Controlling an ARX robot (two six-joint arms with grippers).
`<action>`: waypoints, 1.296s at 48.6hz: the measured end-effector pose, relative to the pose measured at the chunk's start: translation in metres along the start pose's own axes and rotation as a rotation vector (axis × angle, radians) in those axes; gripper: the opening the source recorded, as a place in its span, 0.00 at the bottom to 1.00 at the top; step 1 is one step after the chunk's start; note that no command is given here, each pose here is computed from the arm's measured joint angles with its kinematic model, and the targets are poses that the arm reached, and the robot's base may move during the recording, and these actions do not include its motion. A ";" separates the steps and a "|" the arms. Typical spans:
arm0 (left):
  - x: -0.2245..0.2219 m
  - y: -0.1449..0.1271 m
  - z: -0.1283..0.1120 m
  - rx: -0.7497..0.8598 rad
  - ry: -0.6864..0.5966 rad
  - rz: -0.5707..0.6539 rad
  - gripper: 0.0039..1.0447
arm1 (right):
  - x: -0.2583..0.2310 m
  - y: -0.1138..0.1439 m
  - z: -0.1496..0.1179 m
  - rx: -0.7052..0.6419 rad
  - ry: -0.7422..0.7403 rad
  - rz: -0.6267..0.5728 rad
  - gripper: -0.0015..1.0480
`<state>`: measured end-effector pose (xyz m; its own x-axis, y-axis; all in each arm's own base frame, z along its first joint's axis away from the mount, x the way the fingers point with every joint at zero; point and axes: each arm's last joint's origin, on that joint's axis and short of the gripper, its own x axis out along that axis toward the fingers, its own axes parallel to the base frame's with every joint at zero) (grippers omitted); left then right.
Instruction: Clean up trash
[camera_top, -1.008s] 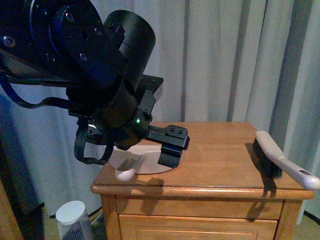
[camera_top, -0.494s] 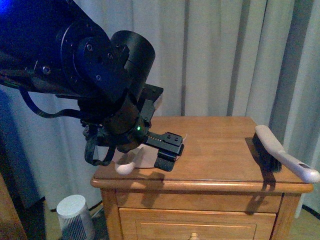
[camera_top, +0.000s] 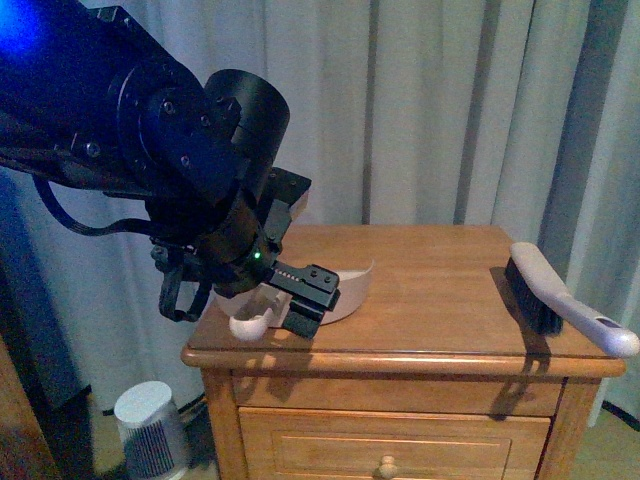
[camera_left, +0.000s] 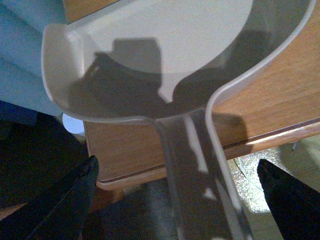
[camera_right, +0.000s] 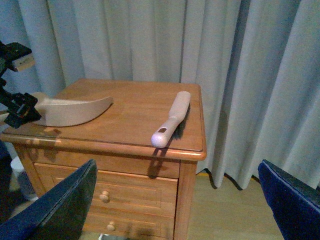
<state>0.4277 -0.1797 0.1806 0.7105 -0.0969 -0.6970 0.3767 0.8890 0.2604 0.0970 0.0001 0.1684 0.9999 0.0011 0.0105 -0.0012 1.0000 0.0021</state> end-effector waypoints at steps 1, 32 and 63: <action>0.000 0.001 0.000 0.002 0.001 0.003 0.93 | 0.000 0.000 0.000 0.000 0.000 0.000 0.93; 0.004 0.003 -0.008 0.018 0.017 0.004 0.93 | 0.000 0.000 0.000 0.000 0.000 0.000 0.93; 0.009 0.002 -0.015 0.017 0.039 0.004 0.31 | 0.000 0.000 0.000 0.000 0.000 0.000 0.93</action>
<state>0.4259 -0.1724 0.1654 0.6882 -0.0758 -0.7215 0.3847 0.8813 0.2743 0.0970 0.0001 0.1684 0.9999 0.0011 0.0105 -0.0012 1.0000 0.0021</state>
